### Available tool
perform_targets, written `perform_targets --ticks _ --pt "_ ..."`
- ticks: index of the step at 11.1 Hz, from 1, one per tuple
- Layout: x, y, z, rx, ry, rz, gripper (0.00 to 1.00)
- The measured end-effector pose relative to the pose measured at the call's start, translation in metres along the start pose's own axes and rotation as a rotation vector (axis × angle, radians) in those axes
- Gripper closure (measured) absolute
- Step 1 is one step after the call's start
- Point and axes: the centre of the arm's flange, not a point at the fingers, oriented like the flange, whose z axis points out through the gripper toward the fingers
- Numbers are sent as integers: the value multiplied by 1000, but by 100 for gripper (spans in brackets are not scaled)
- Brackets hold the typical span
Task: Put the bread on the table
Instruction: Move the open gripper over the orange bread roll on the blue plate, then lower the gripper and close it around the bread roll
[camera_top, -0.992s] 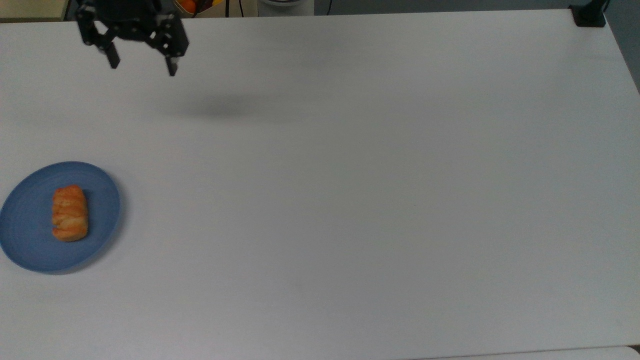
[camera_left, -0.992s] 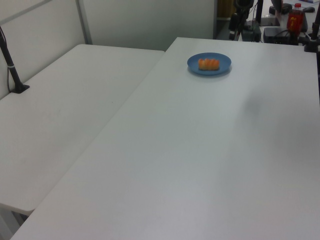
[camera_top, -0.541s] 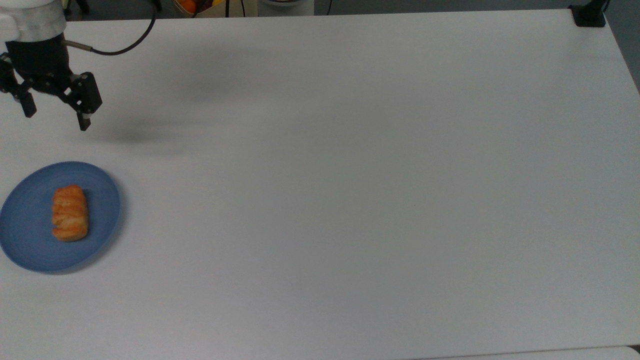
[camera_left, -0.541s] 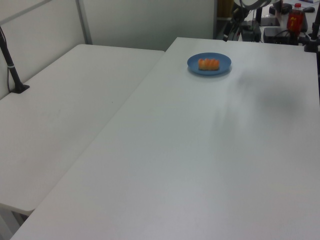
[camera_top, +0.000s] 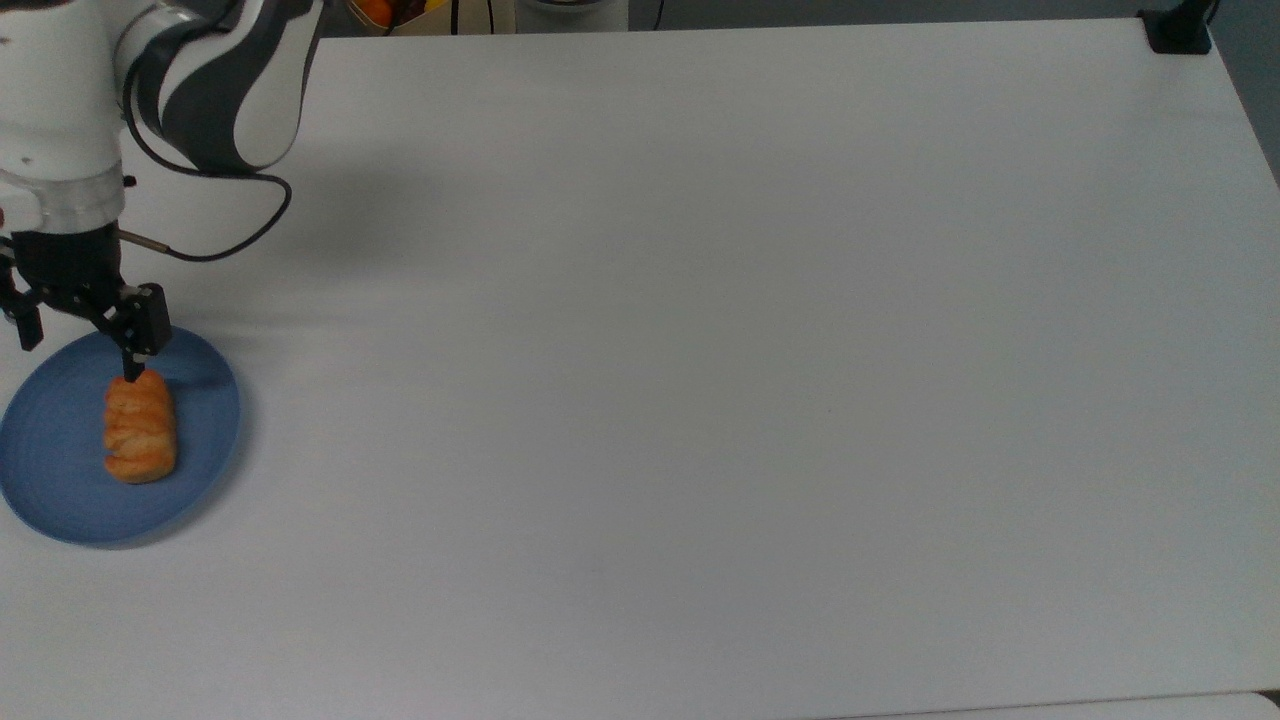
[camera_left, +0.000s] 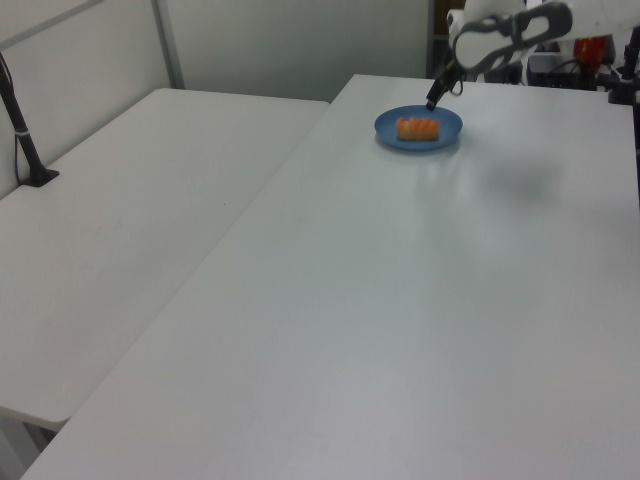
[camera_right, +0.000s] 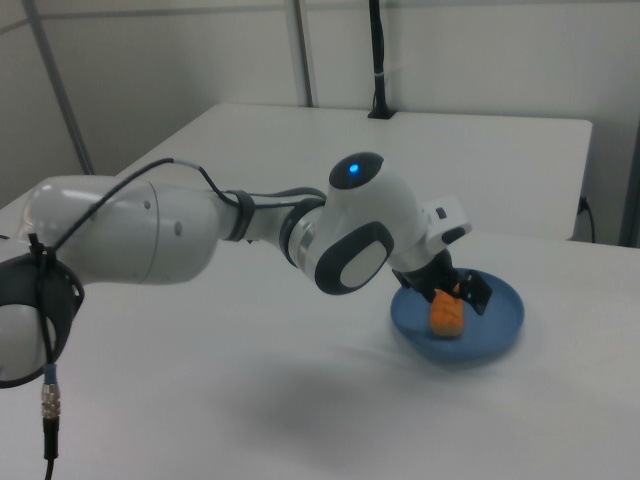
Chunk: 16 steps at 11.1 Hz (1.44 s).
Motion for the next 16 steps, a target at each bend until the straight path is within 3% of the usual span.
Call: perform_targets --ticks 2,7,12,14,15,16 --pt "-3 -18 23 13 -1 -17 0" --pt "3 -44 34 43 5 -92 0" --pt "-1 -47 50 19 45 -147 0" --pt "0 -47 50 18 46 -151 3" --pt "-1 -47 52 18 44 -153 14" --pt "-2 -48 55 13 51 -155 16"
